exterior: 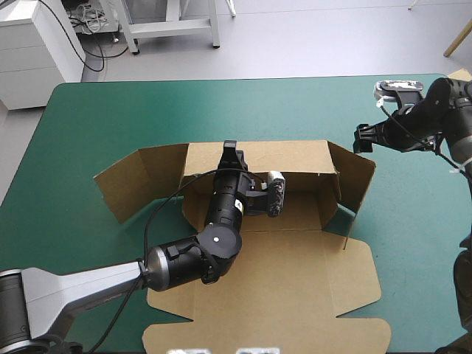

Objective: Fold the box

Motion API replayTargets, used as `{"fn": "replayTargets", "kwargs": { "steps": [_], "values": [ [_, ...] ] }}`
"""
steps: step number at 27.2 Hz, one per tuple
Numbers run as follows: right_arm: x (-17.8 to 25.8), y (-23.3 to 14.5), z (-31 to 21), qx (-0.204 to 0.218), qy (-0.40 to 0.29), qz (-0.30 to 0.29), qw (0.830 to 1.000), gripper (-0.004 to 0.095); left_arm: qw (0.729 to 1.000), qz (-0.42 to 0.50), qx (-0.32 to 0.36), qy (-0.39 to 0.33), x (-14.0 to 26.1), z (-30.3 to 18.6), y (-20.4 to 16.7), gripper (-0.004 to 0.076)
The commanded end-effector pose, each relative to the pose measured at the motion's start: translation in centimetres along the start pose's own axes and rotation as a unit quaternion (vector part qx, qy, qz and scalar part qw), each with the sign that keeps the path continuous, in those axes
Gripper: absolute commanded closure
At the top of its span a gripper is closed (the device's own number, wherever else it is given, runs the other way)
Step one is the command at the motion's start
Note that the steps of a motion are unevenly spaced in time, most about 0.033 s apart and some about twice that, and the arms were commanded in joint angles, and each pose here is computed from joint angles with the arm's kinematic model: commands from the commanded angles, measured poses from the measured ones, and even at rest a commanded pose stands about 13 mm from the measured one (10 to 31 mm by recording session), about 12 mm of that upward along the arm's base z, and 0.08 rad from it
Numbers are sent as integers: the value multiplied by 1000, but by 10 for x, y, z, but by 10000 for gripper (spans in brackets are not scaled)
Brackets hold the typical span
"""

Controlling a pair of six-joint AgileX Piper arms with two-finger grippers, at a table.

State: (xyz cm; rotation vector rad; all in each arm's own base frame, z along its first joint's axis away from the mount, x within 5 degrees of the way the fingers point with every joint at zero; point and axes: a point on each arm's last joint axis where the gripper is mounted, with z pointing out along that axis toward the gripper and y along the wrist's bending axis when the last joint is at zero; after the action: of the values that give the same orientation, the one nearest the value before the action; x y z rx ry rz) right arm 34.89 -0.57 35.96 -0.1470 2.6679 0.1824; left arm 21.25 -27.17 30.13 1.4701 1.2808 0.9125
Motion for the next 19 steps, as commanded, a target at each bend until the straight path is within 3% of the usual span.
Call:
{"fn": "replayTargets", "kwargs": {
  "steps": [1, 5, 9, 19],
  "values": [
    [4, 9, -41, -3, -64, -9, 998, -19, 999, -10, -48, -1, 3, -11, 25, 731],
    [19, 11, -39, -8, -49, -4, 999, -18, 999, -12, -47, 0, 3, -11, 24, 731],
    [18, 6, -36, 18, -54, -9, 998, -17, 999, -12, -47, 0, 3, -11, 24, 731],
    [29, 17, -38, -36, -43, 8, 998, 5, 999, -12, -48, 4, 4, -11, 25, 731]
  ]
}}
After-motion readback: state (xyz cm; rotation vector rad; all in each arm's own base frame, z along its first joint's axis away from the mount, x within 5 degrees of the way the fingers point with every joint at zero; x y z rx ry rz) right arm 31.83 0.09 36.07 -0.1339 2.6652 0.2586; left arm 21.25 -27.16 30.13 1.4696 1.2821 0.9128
